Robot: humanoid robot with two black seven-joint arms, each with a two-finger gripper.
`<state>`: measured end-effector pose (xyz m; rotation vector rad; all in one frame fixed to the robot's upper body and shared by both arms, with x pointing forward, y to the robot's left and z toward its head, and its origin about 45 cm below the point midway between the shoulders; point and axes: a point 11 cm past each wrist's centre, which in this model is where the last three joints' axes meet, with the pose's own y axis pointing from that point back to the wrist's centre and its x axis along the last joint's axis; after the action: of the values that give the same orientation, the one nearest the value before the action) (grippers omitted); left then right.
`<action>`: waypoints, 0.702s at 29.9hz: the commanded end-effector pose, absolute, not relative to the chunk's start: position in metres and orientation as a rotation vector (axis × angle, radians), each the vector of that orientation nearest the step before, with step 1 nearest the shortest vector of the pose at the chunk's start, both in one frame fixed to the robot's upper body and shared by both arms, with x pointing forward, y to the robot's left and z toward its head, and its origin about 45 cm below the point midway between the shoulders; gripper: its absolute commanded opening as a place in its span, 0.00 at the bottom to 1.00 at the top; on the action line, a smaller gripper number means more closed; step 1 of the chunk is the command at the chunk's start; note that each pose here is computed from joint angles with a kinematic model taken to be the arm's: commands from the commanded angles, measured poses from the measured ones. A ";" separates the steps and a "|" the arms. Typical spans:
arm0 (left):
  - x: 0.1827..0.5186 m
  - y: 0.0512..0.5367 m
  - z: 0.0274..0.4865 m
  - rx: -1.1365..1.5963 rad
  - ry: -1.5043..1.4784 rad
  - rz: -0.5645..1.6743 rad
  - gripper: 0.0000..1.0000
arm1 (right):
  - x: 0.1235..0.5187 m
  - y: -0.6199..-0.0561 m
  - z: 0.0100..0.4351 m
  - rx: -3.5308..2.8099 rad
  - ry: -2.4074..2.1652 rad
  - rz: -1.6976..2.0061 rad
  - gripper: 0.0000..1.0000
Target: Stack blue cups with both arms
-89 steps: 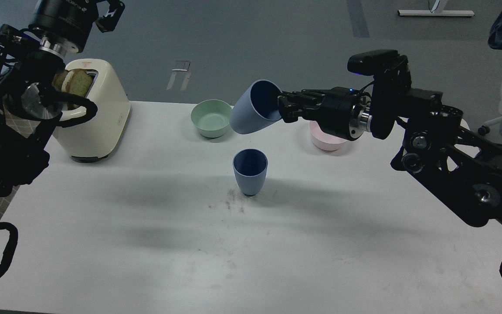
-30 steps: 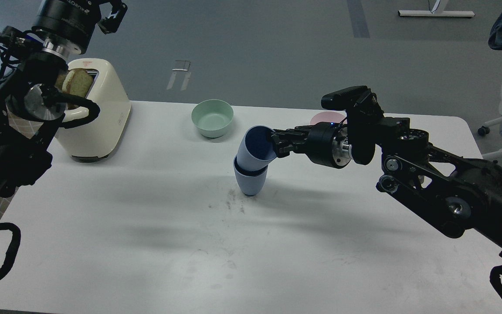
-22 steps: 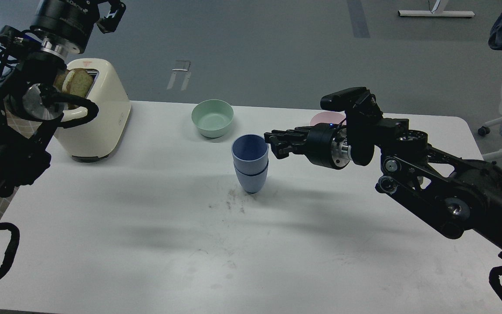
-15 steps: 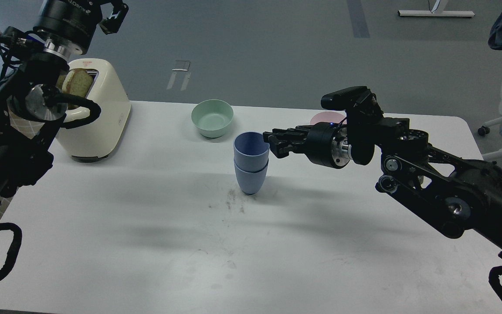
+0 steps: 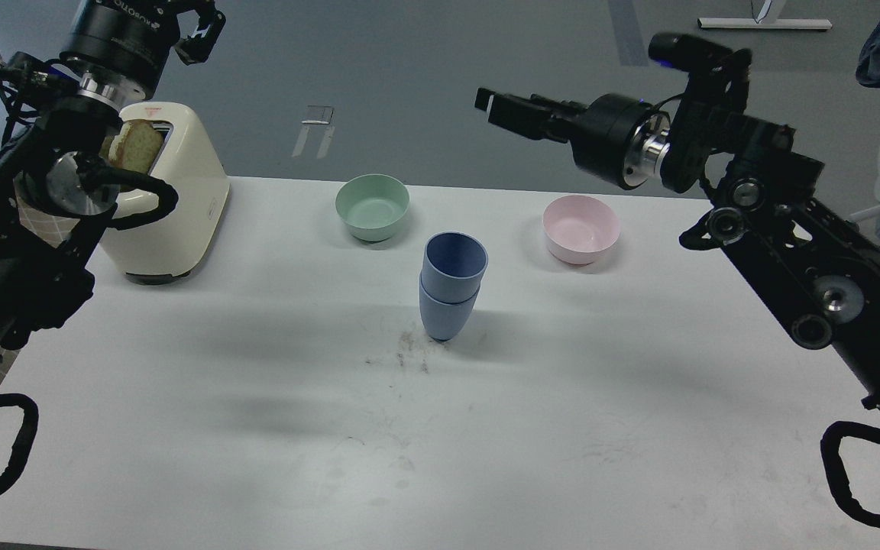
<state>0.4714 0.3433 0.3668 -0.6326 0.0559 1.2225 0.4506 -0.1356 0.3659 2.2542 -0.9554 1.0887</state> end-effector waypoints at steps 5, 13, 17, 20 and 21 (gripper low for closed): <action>0.469 0.342 0.352 -0.602 0.076 1.225 0.98 | 0.463 -0.192 0.424 2.470 -1.359 0.962 1.00; 0.467 0.346 0.345 -0.596 0.089 1.238 0.98 | 0.480 -0.273 0.421 2.717 -1.698 0.535 1.00; 0.466 0.352 0.347 -0.612 0.092 1.248 0.98 | 0.486 -0.304 0.393 2.835 -1.865 0.200 1.00; 0.466 0.354 0.347 -0.612 0.095 1.252 0.98 | 0.483 -0.325 0.387 2.909 -1.985 0.042 1.00; 0.467 0.354 0.347 -0.611 0.095 1.253 0.98 | 0.482 -0.328 0.387 2.921 -2.007 0.018 1.00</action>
<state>0.4664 0.3524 0.3471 -0.6120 0.0925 1.2485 0.4846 -0.3110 0.3897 2.8667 -1.9090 0.1340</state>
